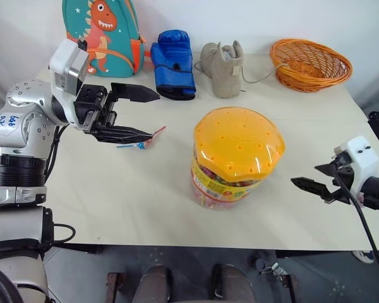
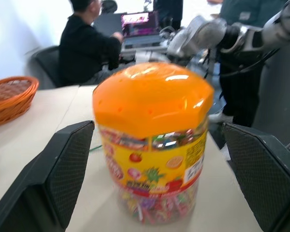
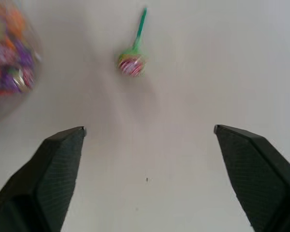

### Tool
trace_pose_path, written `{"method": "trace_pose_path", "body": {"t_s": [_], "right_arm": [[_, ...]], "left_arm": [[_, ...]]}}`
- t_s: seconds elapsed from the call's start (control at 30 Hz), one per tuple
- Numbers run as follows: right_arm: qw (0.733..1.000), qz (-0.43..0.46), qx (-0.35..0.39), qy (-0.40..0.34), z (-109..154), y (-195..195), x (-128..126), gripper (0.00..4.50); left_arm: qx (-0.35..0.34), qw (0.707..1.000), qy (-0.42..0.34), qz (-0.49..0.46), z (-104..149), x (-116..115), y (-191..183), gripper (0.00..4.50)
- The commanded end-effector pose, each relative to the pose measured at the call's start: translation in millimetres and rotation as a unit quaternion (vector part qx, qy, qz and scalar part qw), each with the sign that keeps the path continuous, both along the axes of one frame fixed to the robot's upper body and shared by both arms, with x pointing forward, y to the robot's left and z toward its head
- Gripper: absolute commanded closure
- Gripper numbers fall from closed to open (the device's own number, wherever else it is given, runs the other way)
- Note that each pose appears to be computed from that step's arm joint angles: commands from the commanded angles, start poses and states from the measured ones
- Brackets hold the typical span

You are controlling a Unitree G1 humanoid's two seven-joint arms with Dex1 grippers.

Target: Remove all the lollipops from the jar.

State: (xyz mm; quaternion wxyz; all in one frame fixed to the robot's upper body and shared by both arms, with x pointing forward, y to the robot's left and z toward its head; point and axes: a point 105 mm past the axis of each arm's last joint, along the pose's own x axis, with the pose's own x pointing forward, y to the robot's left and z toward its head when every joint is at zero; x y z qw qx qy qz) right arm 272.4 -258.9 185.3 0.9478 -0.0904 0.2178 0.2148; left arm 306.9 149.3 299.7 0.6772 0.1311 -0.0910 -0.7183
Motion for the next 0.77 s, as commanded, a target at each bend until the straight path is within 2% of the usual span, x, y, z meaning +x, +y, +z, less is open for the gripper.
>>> {"method": "trace_pose_path", "body": {"t_s": [0.03,0.1,0.2,0.27,0.33,0.4,0.63,0.77], "right_arm": [[0.994,0.056,0.007,-0.093,48.5,14.4,-6.3,0.03],[0.978,0.116,0.01,-0.171,81.8,31.1,-14.6,0.03],[0.952,0.168,-0.01,-0.255,106.0,45.3,-23.7,0.03],[0.943,0.206,-0.019,-0.259,104.4,53.8,-28.4,0.03],[0.937,0.256,-0.047,-0.231,88.9,60.2,-31.0,0.03],[0.927,0.284,-0.064,-0.236,83.1,61.5,-29.2,0.03],[0.912,0.311,-0.062,-0.261,85.2,58.7,-14.7,0.03],[0.912,0.309,-0.065,-0.263,87.4,54.6,-10.7,0.03]], "left_arm": [[0.003,0.999,-0.008,0.036,10.5,4.2,4.2,0.0],[-0.004,0.999,-0.008,0.047,9.7,6.0,7.3,0.0],[0.008,0.999,-0.006,0.048,1.6,5.9,13.3,0.0],[0.029,0.998,-0.007,0.064,-7.2,9.9,19.6,0.0],[0.026,0.996,-0.006,0.083,-11.0,13.2,27.3,0.0],[0.028,0.995,-0.004,0.095,-15.4,13.9,36.0,0.0],[0.026,0.989,0.014,0.143,-27.9,11.5,62.9,0.0],[0.012,0.989,-0.004,0.147,-26.4,7.1,66.1,0.0]]}}
